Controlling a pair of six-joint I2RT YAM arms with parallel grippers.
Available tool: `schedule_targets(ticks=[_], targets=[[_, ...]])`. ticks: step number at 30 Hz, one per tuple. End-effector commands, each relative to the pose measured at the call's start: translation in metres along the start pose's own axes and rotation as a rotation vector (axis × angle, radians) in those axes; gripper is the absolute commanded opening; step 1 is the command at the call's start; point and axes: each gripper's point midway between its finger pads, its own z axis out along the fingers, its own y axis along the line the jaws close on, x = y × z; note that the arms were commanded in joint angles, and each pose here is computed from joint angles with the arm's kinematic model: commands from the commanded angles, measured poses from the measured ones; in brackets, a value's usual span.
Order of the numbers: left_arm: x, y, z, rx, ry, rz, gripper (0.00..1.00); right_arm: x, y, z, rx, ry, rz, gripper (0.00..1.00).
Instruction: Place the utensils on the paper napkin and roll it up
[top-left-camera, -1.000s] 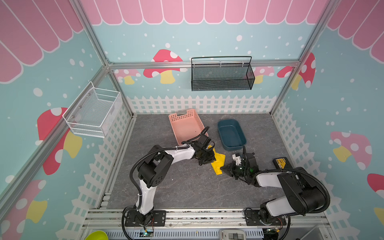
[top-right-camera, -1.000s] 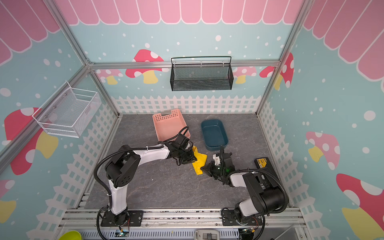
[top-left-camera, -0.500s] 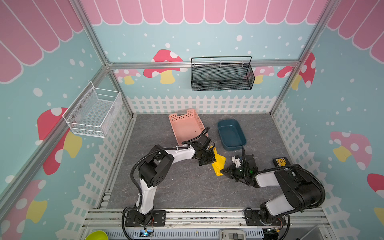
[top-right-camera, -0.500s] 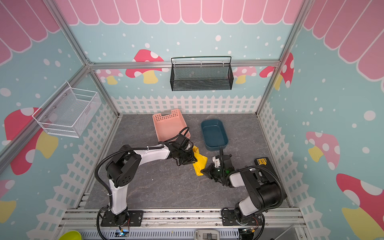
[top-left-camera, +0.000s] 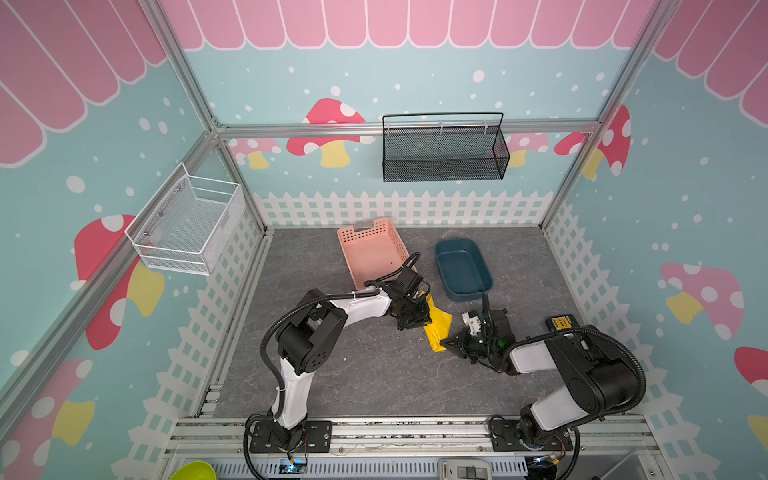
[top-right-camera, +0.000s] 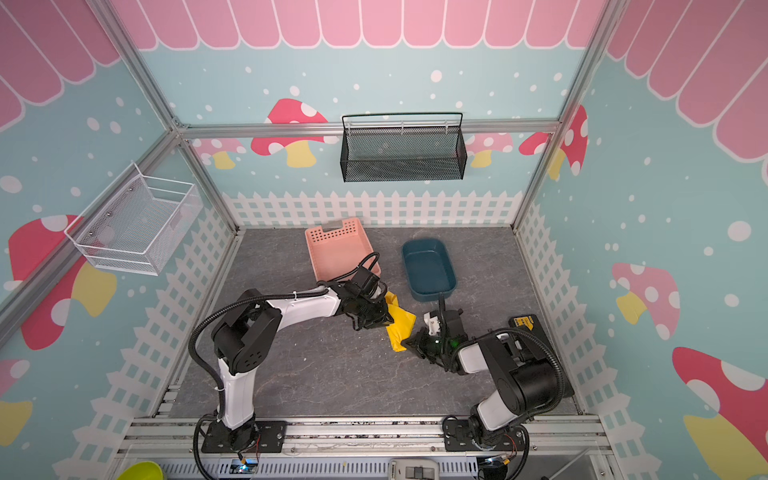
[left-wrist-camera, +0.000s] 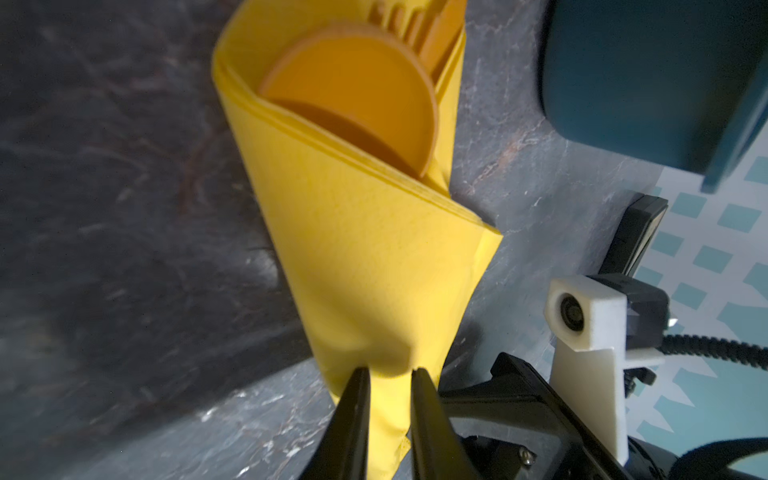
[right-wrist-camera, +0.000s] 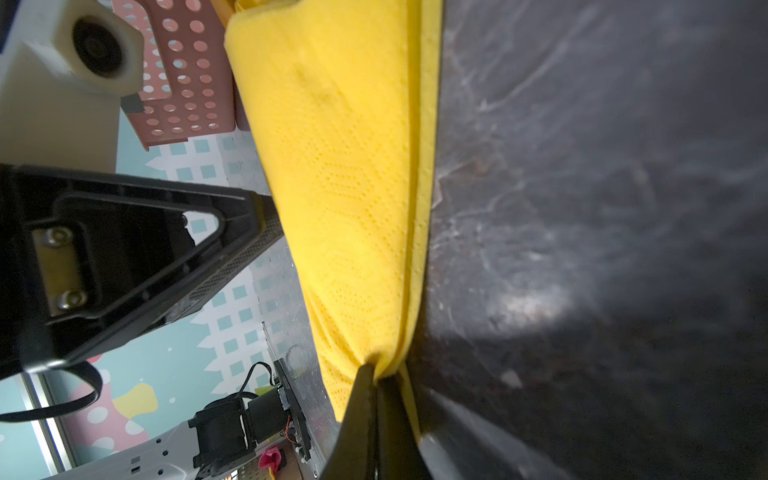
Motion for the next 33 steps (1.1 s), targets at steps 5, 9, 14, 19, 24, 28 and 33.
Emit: schedule_targets(ticks=[5, 9, 14, 19, 24, 28, 33], targets=[[0.031, -0.012, 0.001, 0.012, 0.086, 0.040, 0.09, 0.011, -0.026, 0.001, 0.089, 0.022, 0.054, 0.00], [0.042, -0.009, 0.007, 0.006, 0.122, 0.051, 0.08, 0.009, -0.024, 0.001, 0.086, 0.020, 0.052, 0.00], [0.050, -0.013, 0.008, 0.035, 0.156, 0.070, 0.07, 0.009, -0.023, 0.002, 0.086, 0.026, 0.053, 0.00], [0.057, -0.001, 0.011, 0.011, 0.170, 0.075, 0.06, 0.007, -0.022, 0.001, 0.087, 0.019, 0.048, 0.00], [0.065, 0.023, 0.022, -0.049, 0.201, 0.056, 0.06, 0.003, -0.013, 0.000, 0.072, 0.013, 0.038, 0.00], [0.064, 0.030, 0.024, -0.080, 0.201, 0.061, 0.06, -0.003, 0.003, -0.001, 0.049, 0.008, 0.010, 0.00], [0.062, 0.033, 0.023, -0.102, 0.199, 0.066, 0.07, -0.011, 0.016, -0.006, 0.053, -0.004, -0.033, 0.00]])
